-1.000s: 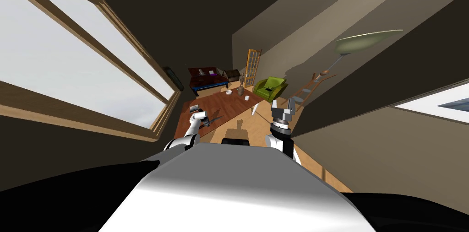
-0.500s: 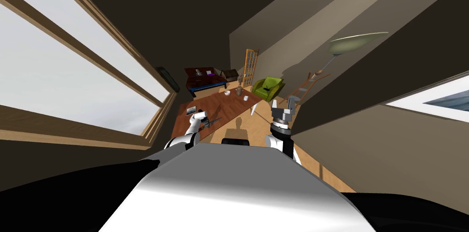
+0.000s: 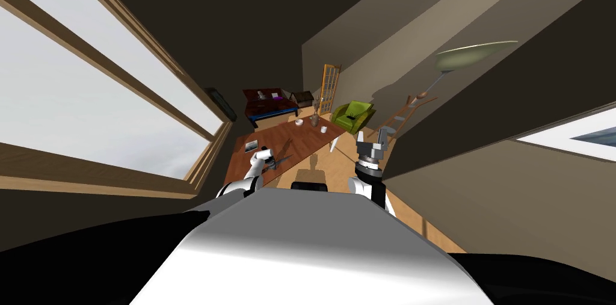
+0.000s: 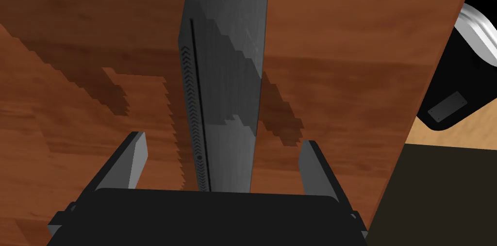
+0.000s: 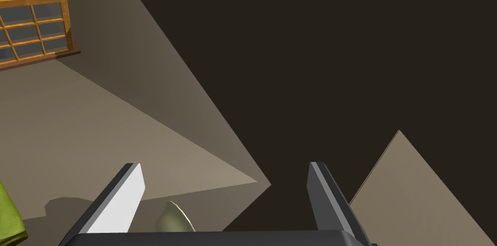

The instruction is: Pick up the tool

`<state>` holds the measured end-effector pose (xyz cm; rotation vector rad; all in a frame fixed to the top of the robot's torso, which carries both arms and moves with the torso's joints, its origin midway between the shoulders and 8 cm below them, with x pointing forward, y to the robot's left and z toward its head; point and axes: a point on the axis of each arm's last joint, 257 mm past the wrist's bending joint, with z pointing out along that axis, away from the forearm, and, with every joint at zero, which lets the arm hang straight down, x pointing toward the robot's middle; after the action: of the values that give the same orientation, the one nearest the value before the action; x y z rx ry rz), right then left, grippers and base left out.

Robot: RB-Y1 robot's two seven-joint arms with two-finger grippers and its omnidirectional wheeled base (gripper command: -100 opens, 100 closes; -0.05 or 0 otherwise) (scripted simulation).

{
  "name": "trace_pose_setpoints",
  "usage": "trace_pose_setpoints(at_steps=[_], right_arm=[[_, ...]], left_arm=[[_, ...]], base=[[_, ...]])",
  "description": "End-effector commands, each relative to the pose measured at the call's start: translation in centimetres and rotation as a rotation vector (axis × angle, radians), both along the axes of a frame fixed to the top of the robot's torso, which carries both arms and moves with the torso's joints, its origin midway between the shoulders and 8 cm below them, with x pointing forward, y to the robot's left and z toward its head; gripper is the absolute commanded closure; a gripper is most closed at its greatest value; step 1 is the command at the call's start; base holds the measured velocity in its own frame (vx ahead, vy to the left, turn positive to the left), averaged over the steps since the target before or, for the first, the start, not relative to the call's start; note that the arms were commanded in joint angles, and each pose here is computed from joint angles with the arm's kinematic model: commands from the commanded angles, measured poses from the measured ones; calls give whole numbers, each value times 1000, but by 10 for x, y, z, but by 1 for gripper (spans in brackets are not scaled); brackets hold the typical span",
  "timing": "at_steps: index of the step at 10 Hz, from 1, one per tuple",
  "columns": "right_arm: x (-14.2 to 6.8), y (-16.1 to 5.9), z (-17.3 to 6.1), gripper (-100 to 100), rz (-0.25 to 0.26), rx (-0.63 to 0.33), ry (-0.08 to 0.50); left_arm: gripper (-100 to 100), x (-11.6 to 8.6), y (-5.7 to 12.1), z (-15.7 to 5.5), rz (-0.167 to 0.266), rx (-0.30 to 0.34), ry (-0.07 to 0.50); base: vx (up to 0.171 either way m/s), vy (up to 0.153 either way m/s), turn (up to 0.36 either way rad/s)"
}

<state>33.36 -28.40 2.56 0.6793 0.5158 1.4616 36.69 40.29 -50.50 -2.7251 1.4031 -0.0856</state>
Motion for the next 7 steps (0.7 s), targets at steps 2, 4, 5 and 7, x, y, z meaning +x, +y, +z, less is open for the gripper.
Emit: trace_pose_setpoints(at_steps=[2,4,5,7], right_arm=[[0,0,0,0,0,0,0],[0,0,0,0,0,0,0],[0,0,0,0,0,0,0],[0,0,0,0,0,0,0]], left_arm=[[100,0,0,-1,0,1,-2],[100,0,0,-1,1,0,-1],[100,0,0,-1,1,0,-1],[0,0,0,-1,0,0,-1]], base=[[8,3,1],[0,0,0],[0,0,0],[0,0,0]])
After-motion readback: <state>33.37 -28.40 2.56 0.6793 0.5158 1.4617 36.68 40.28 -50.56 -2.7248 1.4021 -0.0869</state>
